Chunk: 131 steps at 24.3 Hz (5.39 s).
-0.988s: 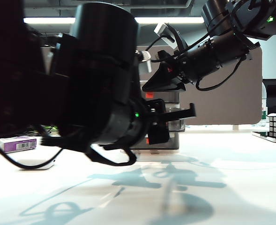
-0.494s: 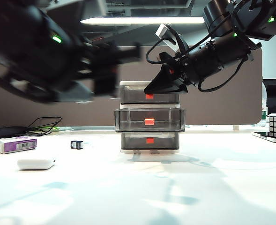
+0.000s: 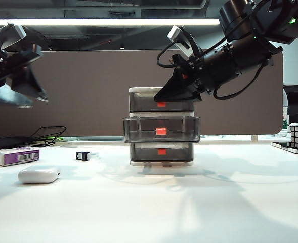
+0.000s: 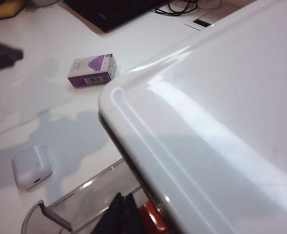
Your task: Open the second layer of the drawer on the table, pick up the transparent tape on the table and put it in, and finally close the drawer.
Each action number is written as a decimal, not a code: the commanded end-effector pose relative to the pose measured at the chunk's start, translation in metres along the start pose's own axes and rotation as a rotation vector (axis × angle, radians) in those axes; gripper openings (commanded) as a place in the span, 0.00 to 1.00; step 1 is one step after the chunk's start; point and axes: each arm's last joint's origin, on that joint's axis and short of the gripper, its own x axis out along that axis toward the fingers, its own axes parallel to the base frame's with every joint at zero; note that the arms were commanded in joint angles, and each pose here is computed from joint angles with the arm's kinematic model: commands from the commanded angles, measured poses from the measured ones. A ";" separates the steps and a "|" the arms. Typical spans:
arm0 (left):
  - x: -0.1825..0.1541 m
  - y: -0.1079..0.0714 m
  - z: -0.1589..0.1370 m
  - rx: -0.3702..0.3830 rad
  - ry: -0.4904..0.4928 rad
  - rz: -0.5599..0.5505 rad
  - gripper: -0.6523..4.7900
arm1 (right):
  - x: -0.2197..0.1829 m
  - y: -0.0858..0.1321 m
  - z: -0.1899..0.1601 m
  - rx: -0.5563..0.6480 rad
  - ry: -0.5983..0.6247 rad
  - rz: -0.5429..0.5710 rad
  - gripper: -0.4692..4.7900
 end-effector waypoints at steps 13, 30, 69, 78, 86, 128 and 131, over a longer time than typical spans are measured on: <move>0.073 0.023 -0.003 0.286 0.022 -0.275 1.00 | -0.001 0.001 0.004 0.030 -0.014 0.010 0.08; 0.138 0.048 -0.025 0.477 0.108 -0.271 1.00 | -0.001 0.002 0.001 0.062 0.011 0.029 0.08; 0.179 0.045 -0.039 0.476 0.189 -0.250 0.61 | 0.000 0.003 0.001 0.062 0.011 0.029 0.08; 0.176 0.044 -0.035 0.473 0.197 -0.250 0.28 | 0.000 0.003 0.000 0.072 0.026 0.030 0.08; 0.141 0.025 0.009 0.516 0.197 -0.249 0.28 | 0.000 0.003 0.000 0.071 0.023 0.029 0.08; 0.093 -0.138 0.005 0.658 0.104 -0.623 0.18 | -0.036 0.017 0.038 -0.002 -0.093 0.005 0.08; 0.095 -0.138 0.005 0.662 0.097 -0.616 0.43 | -0.036 0.017 0.037 -0.001 -0.092 0.004 0.08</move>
